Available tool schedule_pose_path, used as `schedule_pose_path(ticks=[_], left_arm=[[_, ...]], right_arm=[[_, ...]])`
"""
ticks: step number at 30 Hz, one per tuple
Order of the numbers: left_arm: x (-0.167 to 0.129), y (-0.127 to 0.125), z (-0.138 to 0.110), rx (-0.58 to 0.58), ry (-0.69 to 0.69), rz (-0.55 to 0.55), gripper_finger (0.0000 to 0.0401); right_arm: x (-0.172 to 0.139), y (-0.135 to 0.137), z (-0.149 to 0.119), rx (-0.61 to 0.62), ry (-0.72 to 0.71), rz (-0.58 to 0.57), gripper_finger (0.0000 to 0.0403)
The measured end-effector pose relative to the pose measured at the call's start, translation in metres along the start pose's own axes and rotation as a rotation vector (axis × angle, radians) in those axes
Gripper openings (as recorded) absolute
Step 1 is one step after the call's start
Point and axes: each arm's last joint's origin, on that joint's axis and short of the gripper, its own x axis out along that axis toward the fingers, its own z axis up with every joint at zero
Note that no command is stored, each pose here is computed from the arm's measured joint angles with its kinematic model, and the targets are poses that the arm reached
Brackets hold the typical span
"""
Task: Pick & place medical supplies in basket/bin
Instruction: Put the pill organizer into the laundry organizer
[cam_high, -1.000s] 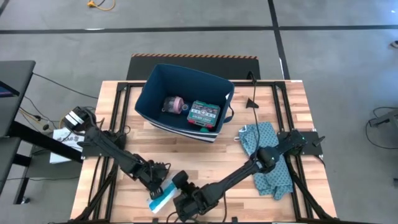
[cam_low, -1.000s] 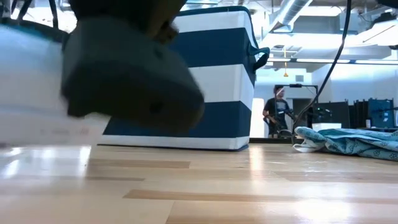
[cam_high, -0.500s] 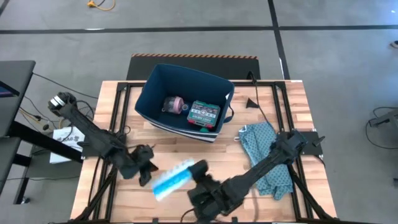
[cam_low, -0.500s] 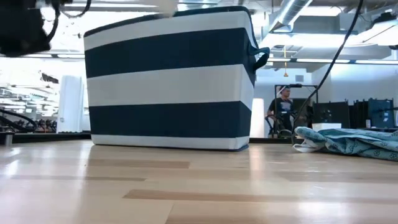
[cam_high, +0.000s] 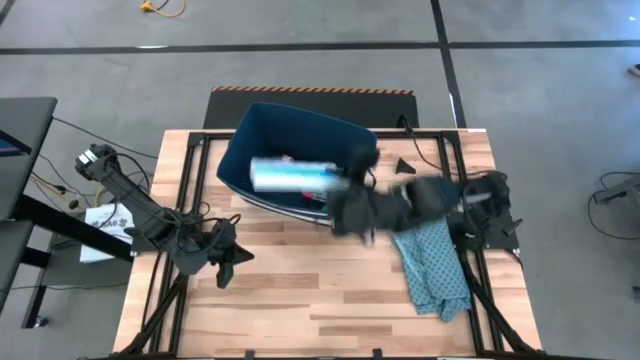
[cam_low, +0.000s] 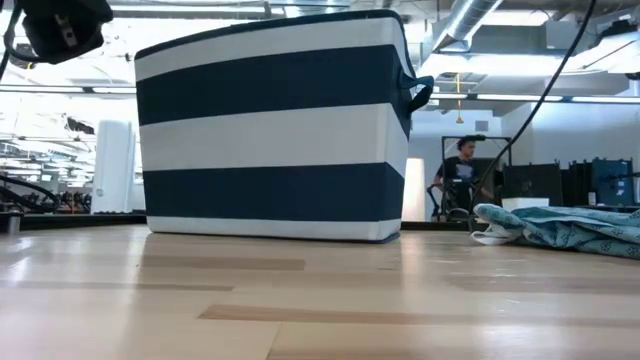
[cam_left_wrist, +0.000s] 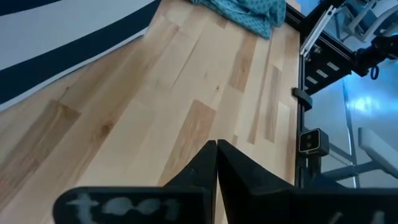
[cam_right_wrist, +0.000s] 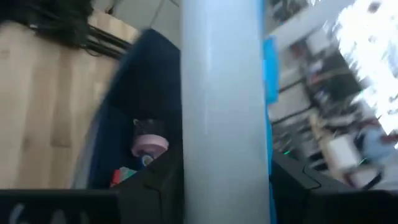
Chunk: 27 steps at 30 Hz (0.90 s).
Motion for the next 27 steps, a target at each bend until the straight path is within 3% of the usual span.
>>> schedule_pose_path(ticks=[4, 7, 9, 17, 21, 27], left_arm=[[0.000, 0.000, 0.000, 0.011, -0.003, 0.002, 0.0000], [0.000, 0.000, 0.000, 0.030, -0.005, 0.003, 0.0000], [0.000, 0.000, 0.000, 0.031, -0.005, 0.003, 0.0000], [0.000, 0.000, -0.001, 0.058, 0.014, -0.004, 0.0000], [0.000, 0.000, -0.001, 0.086, 0.018, -0.003, 0.0000], [0.000, 0.001, -0.001, 0.090, 0.021, 0.001, 0.0000]], right_arm=[[0.045, -0.036, -0.016, 0.136, 0.055, 0.134, 0.0140], [0.090, -0.042, -0.027, 0.206, 0.103, 0.287, 0.0135], [0.124, -0.035, -0.036, 0.180, 0.161, 0.359, 0.0135], [0.241, 0.005, -0.078, 0.042, 0.393, 0.386, 0.0162], [0.275, 0.030, -0.096, -0.029, 0.471, 0.431, 0.0136], [0.300, 0.058, -0.109, -0.107, 0.508, 0.473, 0.0138]])
